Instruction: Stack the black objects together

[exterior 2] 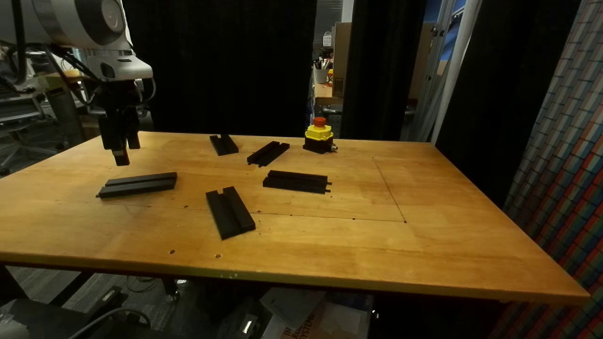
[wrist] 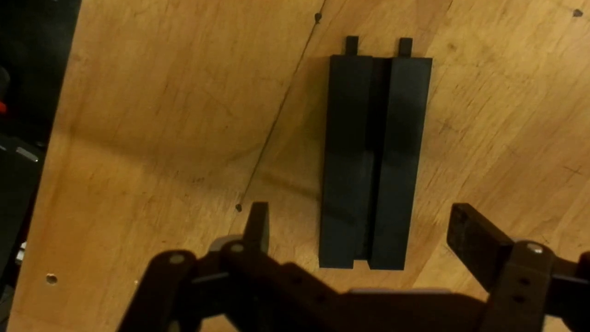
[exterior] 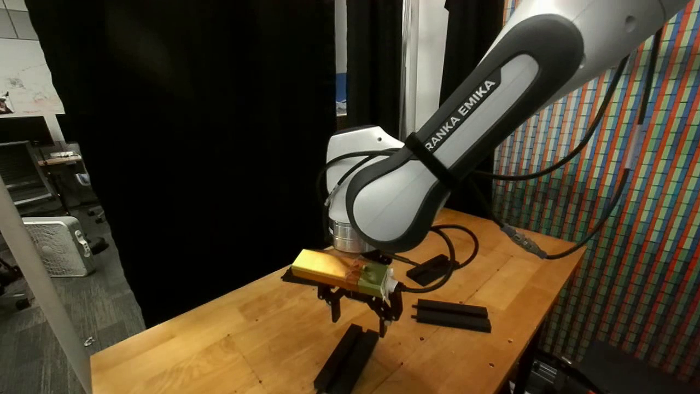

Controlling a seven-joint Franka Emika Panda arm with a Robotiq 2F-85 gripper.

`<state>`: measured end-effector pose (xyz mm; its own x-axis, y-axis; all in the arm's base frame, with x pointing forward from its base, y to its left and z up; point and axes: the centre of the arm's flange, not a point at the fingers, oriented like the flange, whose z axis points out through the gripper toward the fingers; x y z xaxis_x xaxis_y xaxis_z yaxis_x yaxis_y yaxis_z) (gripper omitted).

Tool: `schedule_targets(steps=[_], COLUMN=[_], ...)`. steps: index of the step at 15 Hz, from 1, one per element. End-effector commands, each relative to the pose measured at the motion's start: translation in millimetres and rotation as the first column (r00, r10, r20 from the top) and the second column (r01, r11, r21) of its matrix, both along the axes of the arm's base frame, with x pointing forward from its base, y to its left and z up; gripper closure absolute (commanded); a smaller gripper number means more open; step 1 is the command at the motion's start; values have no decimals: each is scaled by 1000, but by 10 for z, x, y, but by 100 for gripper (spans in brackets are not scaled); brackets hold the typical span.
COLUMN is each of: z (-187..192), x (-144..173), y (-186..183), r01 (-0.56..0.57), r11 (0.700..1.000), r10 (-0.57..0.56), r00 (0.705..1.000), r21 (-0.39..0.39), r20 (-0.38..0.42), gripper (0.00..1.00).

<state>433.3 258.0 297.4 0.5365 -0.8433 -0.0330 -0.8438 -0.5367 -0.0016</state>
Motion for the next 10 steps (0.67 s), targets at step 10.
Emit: schedule_targets(steps=[10], z=[-513], x=[154], y=[147], r01=[38], r11=[999], r10=[-38], r00=[998], r21=[10], r20=[54], gripper=[0])
